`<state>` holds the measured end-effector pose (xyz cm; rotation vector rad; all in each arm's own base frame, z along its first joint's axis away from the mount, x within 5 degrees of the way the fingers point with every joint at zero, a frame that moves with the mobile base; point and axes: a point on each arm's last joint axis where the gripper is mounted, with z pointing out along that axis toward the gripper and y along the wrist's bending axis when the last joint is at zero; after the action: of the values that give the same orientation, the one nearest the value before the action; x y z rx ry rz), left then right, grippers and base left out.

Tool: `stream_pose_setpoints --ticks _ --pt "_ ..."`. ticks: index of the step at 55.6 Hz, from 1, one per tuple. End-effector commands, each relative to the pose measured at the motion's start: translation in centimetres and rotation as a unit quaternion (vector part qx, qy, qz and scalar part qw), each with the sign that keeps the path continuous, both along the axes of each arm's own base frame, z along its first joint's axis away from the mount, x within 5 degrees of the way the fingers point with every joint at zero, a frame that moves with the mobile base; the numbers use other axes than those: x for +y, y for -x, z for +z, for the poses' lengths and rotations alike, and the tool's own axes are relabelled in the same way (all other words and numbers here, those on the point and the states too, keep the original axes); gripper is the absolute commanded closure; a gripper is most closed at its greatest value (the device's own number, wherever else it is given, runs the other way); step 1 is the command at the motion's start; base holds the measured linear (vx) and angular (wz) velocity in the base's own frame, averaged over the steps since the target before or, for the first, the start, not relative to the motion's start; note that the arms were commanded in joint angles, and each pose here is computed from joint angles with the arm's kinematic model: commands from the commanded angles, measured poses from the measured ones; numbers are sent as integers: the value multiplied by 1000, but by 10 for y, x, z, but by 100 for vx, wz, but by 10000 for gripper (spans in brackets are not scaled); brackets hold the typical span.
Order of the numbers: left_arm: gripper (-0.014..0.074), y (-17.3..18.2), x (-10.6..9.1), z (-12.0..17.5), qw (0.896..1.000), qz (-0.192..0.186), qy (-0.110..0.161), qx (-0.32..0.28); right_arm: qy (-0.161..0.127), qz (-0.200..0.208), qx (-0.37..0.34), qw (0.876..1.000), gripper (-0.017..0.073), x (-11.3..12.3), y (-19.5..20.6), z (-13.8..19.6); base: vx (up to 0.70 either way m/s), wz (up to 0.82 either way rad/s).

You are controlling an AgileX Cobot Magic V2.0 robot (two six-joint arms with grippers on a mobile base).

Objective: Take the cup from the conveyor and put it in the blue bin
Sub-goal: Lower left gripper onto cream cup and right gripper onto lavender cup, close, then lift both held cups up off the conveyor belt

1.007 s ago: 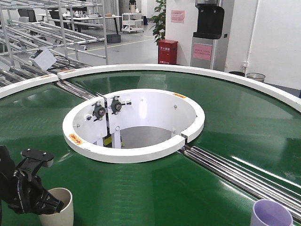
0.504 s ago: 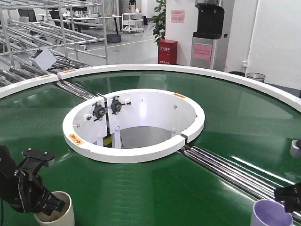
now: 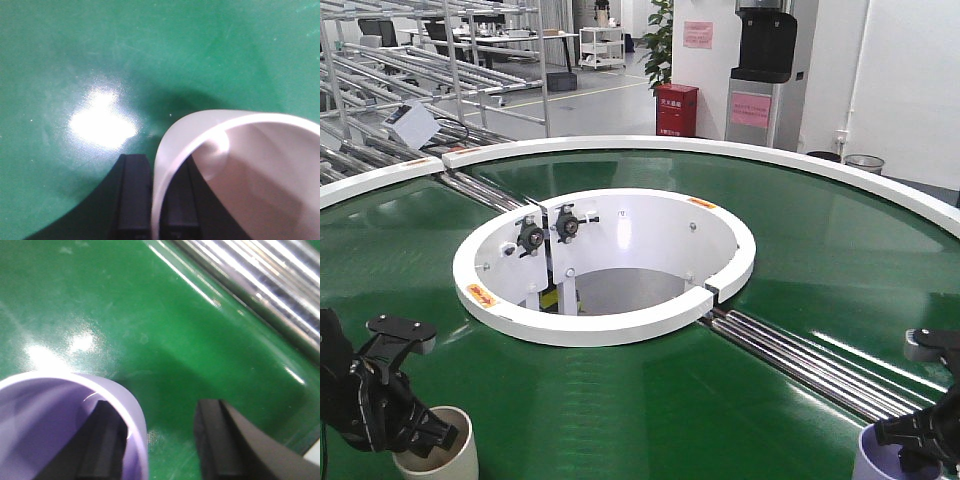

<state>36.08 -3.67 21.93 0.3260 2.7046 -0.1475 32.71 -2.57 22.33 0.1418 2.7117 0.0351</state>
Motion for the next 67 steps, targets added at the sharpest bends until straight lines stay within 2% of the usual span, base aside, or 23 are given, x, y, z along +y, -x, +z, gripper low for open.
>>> stream_pose_setpoints --ticks 1,9,19,29,35,42,47,51,61,67 --pt "465 -3 0 27 998 4 4 -56 8 1 -58 998 263 -2 -6 21 0 0" --pt "465 -4 0 27 998 4 4 -58 5 0 -57 998 370 -2 -6 21 0 0" --pt "465 -4 0 27 998 4 4 -59 -27 -16 -59 998 485 2 -7 21 0 0" --pt "465 -3 0 26 998 4 4 -56 -36 -10 -57 998 575 4 -7 22 0 0" --pt "465 -1 0 31 998 3 5 -58 -44 -7 -75 996 573 6 -3 33 0 0" --pt "465 6 1 55 995 5 7 -101 -53 9 -123 991 571 10 4 57 0 0" --pt "465 14 1 79 989 7 11 -147 -75 19 -170 982 571 16 14 80 0 0" --pt "465 25 -1 100 983 7 19 -182 -82 36 -212 973 570 21 21 98 0 0" --pt "476 59 -1 156 959 18 54 -279 -76 102 -298 946 568 50 36 145 0 0" --pt "512 81 -1 183 943 23 76 -324 -76 148 -347 923 568 74 46 176 0 0"
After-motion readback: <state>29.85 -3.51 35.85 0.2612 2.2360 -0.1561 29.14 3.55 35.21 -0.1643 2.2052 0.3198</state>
